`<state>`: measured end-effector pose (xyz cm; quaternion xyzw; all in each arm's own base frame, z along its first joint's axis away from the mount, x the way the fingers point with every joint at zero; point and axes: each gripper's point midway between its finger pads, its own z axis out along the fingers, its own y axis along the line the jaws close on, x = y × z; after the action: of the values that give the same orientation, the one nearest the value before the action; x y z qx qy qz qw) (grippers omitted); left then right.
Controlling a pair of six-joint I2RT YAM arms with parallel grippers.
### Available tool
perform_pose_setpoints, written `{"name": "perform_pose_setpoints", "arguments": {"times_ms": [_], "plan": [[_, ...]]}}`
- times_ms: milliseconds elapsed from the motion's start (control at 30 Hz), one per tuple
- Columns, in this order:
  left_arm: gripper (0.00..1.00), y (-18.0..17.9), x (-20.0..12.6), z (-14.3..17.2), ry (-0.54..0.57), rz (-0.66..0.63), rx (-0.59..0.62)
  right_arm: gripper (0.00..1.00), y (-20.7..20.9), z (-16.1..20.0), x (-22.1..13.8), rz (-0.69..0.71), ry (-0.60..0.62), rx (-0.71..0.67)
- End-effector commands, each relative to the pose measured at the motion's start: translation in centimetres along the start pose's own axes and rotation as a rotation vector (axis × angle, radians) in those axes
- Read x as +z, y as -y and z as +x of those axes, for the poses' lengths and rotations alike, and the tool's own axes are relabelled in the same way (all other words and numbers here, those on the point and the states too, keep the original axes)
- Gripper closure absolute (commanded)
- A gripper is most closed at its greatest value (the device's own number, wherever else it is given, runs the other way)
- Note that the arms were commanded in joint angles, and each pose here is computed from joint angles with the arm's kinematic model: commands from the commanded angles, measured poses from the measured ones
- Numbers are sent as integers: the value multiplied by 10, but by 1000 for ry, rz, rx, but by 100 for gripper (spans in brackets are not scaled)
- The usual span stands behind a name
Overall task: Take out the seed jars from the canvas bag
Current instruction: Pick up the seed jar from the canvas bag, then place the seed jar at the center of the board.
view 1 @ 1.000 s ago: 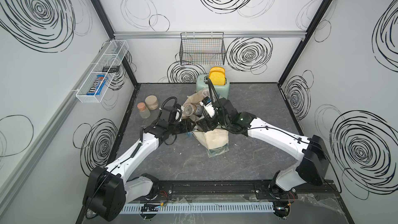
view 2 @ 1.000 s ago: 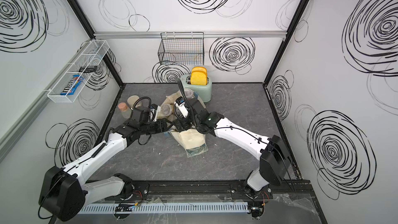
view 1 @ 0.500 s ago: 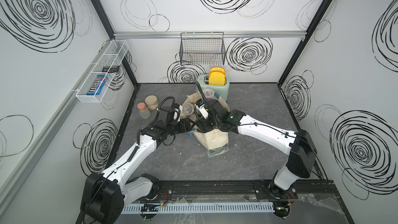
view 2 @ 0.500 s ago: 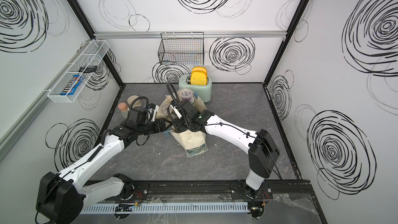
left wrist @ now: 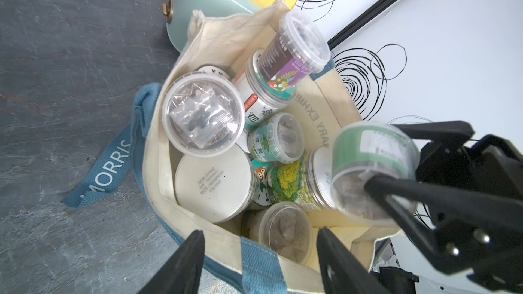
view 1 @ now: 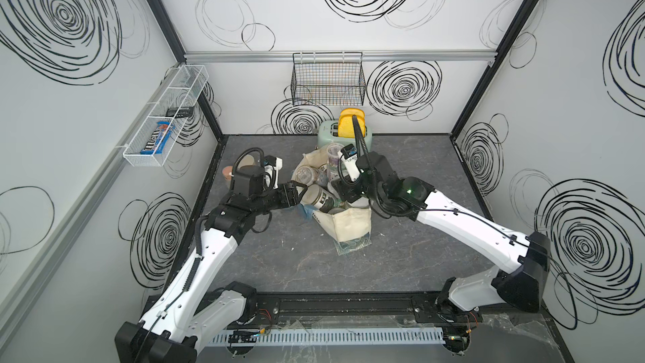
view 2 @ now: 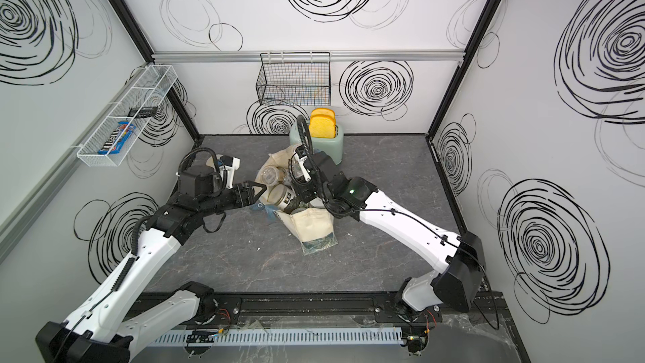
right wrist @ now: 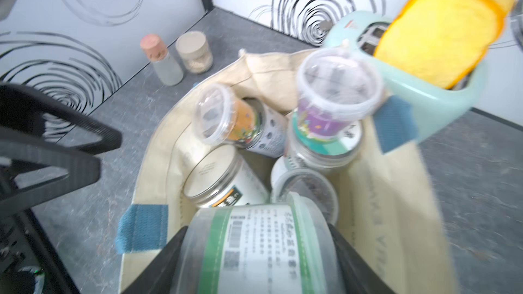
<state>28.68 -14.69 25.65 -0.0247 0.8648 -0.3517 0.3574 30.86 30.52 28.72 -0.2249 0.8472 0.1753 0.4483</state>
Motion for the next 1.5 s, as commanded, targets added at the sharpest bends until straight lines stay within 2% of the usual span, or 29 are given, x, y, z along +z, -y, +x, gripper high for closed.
{"name": "perform_pose_setpoints", "arguments": {"times_ms": [0,167,267,367,500,600,767,967,1067,1233,1433,1467], "plan": [[32,6,-8,-4,-2,21,17,44,43,-14,-16,114,57,70],[32,8,-13,-6,0,30,25,43,116,-25,-49,271,115,172],[31,9,-14,-7,0,31,32,43,165,-14,-64,385,122,251],[32,8,-13,-7,-4,37,36,43,213,8,-73,558,92,295],[32,6,-7,-1,-21,54,33,44,274,57,-70,830,-58,335],[32,4,-3,2,-34,60,34,44,302,90,-61,978,-185,327],[32,8,4,8,-60,81,42,45,324,128,-42,1135,-379,239],[32,6,10,12,-63,81,46,46,347,182,-25,1363,-721,104],[32,4,12,14,-66,78,44,47,350,209,-3,1362,-835,30],[32,1,11,13,-58,64,46,46,343,237,33,1251,-850,44],[32,-2,11,14,-58,51,43,35,322,236,62,1165,-842,12],[31,-3,11,14,-58,46,43,30,319,235,66,1152,-838,11]]}}
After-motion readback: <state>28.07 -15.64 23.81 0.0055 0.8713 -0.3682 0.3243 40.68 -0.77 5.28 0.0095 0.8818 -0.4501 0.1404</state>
